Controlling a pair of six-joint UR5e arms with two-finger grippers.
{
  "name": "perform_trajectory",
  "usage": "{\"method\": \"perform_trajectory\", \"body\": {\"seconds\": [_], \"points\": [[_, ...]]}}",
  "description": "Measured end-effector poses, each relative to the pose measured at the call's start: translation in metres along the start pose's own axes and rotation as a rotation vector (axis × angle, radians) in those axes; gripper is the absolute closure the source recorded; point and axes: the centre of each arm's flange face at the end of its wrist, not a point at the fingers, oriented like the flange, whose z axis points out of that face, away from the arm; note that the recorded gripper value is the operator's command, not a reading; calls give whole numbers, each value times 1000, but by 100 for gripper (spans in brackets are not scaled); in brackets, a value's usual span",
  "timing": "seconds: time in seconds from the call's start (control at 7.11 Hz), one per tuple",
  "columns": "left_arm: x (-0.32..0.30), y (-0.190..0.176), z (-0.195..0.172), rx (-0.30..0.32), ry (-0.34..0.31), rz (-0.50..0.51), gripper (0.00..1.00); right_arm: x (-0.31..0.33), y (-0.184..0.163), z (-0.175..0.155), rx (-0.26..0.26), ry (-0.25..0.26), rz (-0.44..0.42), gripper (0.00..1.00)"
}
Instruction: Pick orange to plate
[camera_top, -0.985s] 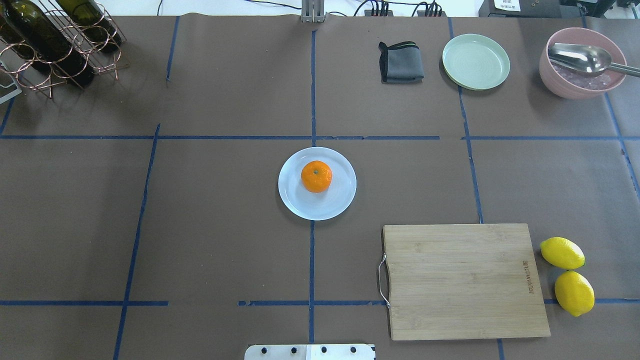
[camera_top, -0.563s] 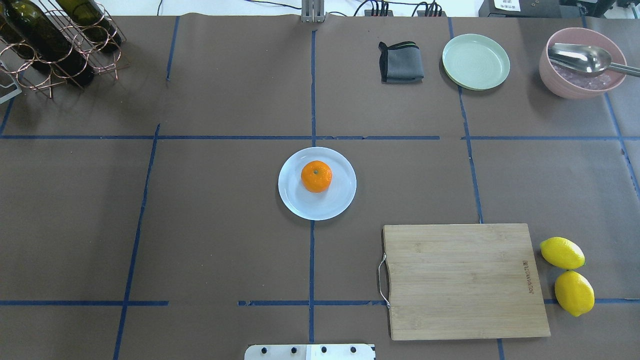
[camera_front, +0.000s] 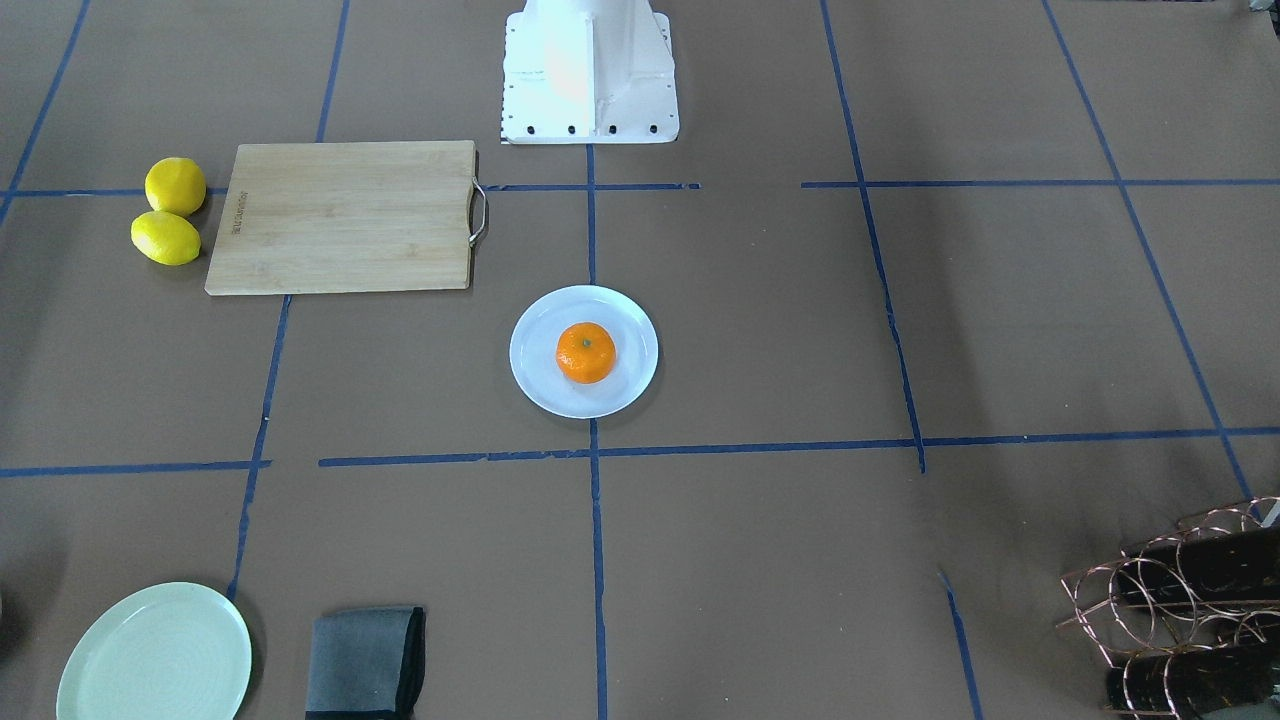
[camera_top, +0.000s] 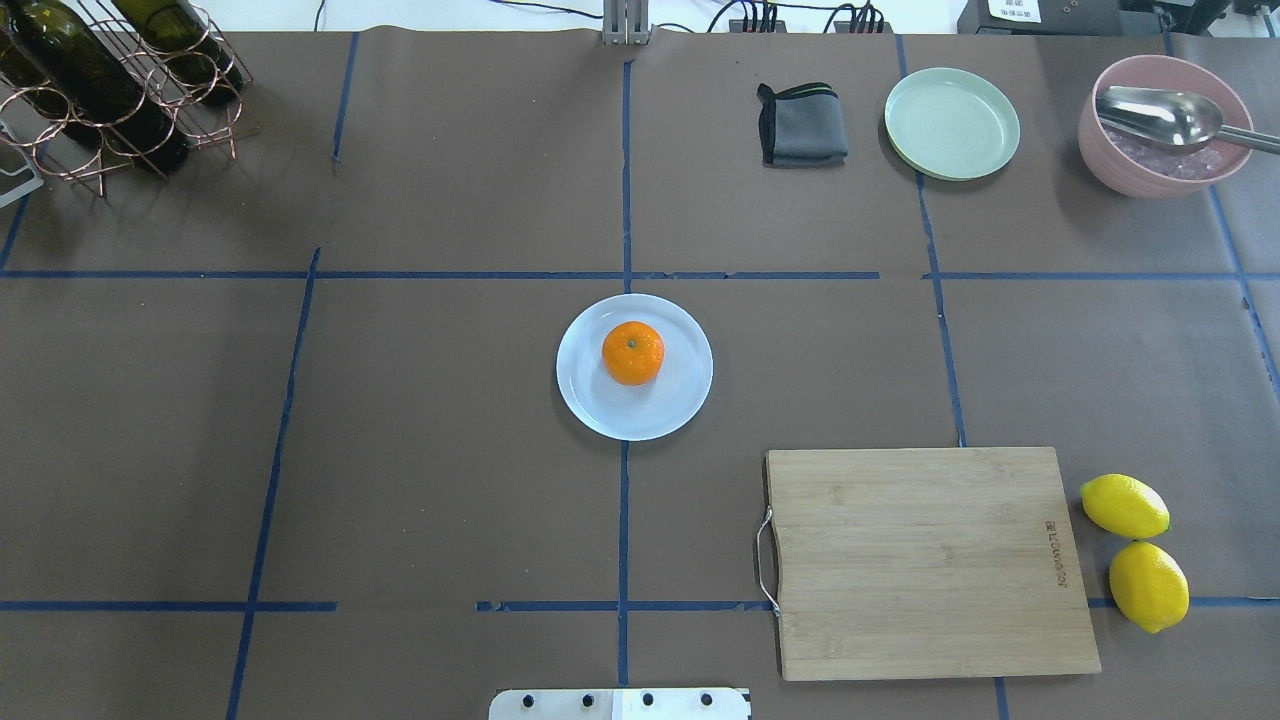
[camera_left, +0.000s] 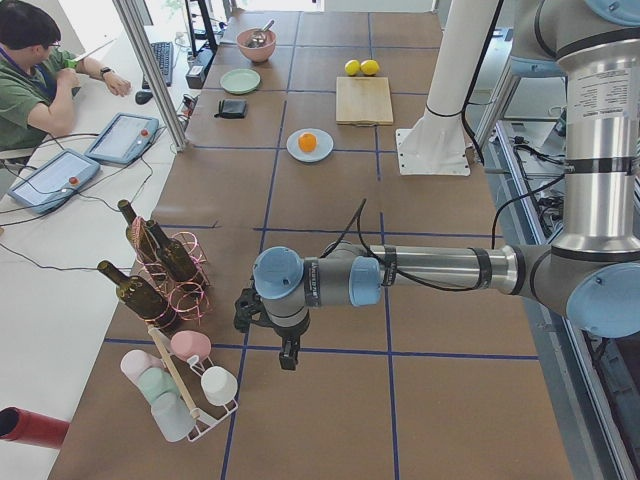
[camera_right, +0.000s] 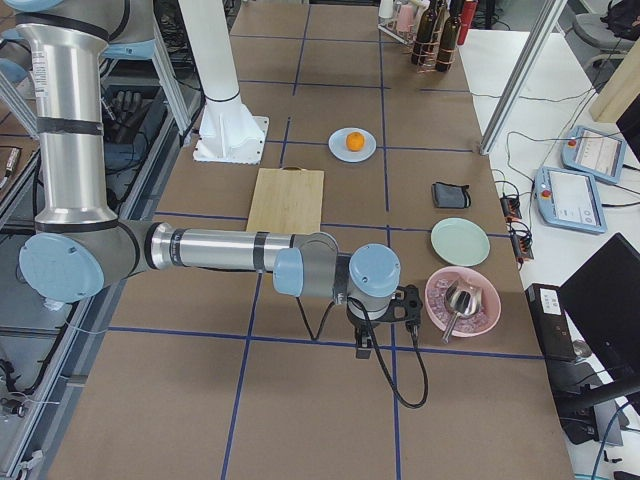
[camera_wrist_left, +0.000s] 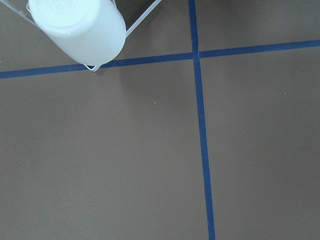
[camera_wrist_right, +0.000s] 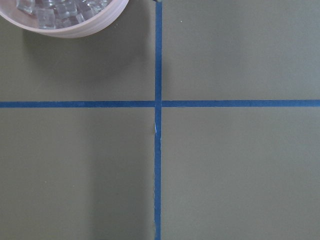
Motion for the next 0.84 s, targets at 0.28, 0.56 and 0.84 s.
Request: {"method": "perform_trajectory", "body": {"seconds": [0.28, 0.56, 0.84], "points": [[1, -1, -1, 7, 1, -18, 0, 0, 0, 0, 1, 0, 0, 0], [0, -1, 0, 25, -1, -4, 0, 0, 0, 0, 2, 0, -1, 0], [1, -2, 0, 32, 0, -1, 0, 0, 0, 0, 1, 0, 0, 0]]}}
